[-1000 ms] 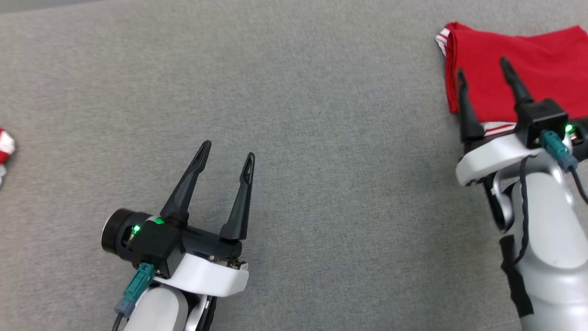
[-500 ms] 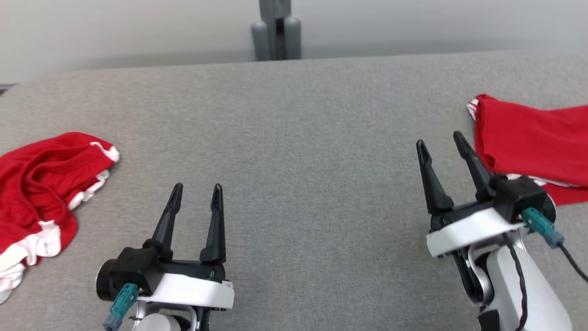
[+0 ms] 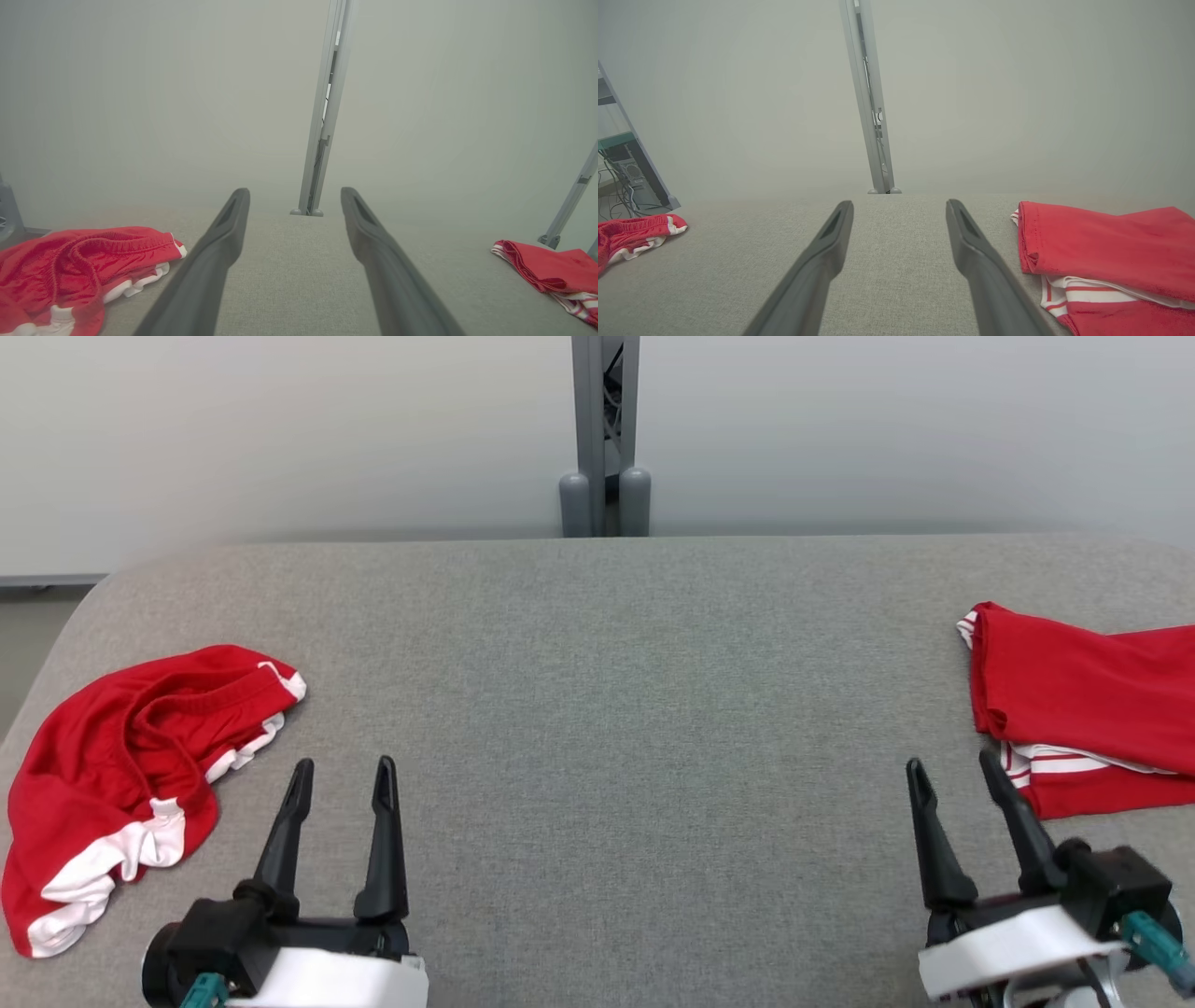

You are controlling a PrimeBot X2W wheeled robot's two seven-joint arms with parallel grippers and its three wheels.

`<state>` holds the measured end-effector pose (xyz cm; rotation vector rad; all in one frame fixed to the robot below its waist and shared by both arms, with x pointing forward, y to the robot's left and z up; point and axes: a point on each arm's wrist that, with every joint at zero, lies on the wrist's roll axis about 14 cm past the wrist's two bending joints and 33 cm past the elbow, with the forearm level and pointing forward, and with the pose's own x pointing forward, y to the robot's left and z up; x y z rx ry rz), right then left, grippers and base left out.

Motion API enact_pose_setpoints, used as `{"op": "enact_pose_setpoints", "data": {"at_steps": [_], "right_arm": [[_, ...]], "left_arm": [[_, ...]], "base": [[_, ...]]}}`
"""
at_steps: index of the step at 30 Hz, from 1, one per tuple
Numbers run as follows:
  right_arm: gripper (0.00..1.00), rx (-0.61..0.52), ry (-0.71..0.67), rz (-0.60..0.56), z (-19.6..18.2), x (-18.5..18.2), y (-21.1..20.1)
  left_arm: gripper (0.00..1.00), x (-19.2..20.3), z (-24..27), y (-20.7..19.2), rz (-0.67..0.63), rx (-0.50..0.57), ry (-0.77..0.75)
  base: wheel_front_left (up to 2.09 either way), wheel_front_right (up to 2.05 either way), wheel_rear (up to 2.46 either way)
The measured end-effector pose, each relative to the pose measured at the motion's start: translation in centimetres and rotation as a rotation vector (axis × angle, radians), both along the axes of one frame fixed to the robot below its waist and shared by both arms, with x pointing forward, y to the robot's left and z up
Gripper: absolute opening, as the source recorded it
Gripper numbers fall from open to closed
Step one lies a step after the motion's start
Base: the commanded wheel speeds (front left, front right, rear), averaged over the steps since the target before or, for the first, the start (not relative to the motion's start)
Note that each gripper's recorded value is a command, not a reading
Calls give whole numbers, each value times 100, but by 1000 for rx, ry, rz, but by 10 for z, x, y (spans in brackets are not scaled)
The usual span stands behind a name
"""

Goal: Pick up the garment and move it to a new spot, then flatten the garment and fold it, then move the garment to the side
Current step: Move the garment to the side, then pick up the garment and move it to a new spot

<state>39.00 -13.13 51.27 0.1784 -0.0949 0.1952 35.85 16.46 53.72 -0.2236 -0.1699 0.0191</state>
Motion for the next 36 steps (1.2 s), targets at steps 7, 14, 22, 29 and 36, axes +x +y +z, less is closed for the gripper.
{"op": "enact_pose_setpoints", "data": {"at_steps": [7, 14, 22, 29, 36], "right_arm": [[100, -12, 15, -25, -5, -22, -9], [100, -14, 10, -49, -4, -28, -17], [100, -15, 15, -54, -5, -29, -19], [100, -14, 20, -48, -7, -28, -17], [100, -14, 25, -7, -9, -24, -4]], "left_arm": [[100, -12, -1, -11, -48, 0, -1], [100, -14, -2, -16, -65, 17, -1], [100, -17, -12, -21, -83, 35, 28], [100, -19, -18, -19, -79, 45, 48], [100, -25, -19, -9, -46, 51, 49]], "base": [[0, 0, 0], [0, 0, 0], [0, 0, 0], [0, 0, 0], [0, 0, 0]]}}
